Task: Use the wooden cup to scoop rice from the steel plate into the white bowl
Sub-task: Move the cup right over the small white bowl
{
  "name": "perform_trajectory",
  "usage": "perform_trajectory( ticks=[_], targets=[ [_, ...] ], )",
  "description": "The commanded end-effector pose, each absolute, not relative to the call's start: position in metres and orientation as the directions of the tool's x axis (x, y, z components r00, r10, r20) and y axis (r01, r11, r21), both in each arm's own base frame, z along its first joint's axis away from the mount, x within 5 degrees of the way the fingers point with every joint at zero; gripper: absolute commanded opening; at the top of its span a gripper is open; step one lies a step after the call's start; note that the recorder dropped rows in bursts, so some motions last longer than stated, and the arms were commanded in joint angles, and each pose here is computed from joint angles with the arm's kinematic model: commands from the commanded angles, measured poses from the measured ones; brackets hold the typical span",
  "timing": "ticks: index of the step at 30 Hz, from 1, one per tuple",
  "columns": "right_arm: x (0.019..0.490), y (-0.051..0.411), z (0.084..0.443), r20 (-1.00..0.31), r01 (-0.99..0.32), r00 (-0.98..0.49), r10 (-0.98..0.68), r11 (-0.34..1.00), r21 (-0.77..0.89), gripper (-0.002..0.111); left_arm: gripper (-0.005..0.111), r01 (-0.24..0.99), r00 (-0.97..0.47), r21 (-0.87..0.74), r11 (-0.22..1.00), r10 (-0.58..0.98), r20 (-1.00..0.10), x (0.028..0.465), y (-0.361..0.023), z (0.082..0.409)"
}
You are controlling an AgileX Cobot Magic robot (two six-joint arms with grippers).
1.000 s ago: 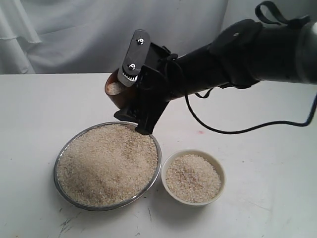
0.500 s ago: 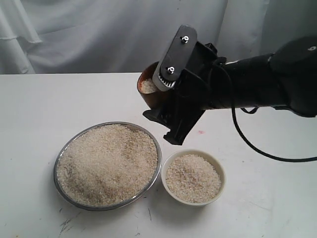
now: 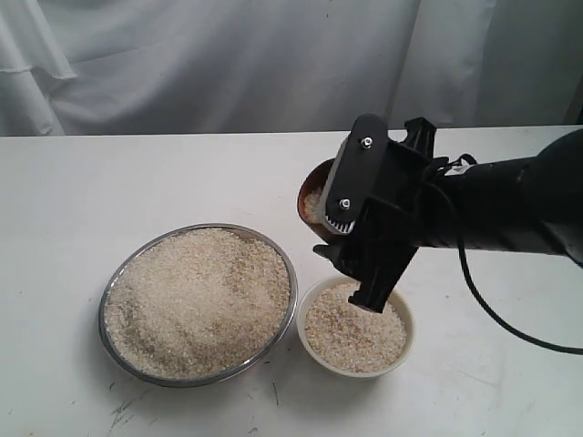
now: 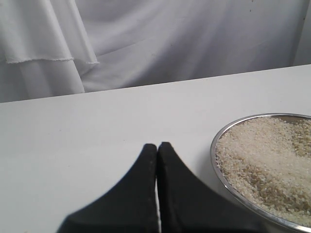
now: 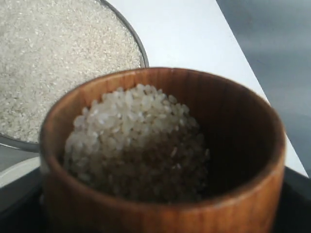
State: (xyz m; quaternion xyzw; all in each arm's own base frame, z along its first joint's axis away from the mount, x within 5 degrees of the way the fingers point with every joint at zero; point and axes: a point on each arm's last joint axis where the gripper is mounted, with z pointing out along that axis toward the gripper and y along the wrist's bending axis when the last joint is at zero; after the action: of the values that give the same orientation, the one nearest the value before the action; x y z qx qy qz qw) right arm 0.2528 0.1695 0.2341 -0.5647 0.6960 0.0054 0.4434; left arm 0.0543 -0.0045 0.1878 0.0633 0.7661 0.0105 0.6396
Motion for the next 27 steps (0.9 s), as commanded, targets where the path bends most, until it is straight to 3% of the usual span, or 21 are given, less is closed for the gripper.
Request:
perform_trajectory(
  ticks=[1, 14, 27],
  targets=[
    [0.257, 0.163, 0.239, -0.627, -0.742, -0.006, -0.779, 0.423, -0.520, 0.000, 0.000, 0.088, -0.168, 0.094, 0.992, 0.108, -0.980, 0.055, -0.005, 0.189],
    [0.248, 0.150, 0.220, -0.562, -0.745, -0.046, -0.826, 0.403, -0.532, 0.000, 0.000, 0.088, -0.169, 0.092, 0.992, 0.106, -0.980, 0.055, -0.005, 0.189],
    [0.241, 0.135, 0.206, -0.216, -0.751, 0.148, -0.965, 0.033, -0.660, 0.000, 0.000, 0.089, -0.168, 0.095, 0.992, 0.109, -0.980, 0.055, -0.005, 0.189]
  ],
)
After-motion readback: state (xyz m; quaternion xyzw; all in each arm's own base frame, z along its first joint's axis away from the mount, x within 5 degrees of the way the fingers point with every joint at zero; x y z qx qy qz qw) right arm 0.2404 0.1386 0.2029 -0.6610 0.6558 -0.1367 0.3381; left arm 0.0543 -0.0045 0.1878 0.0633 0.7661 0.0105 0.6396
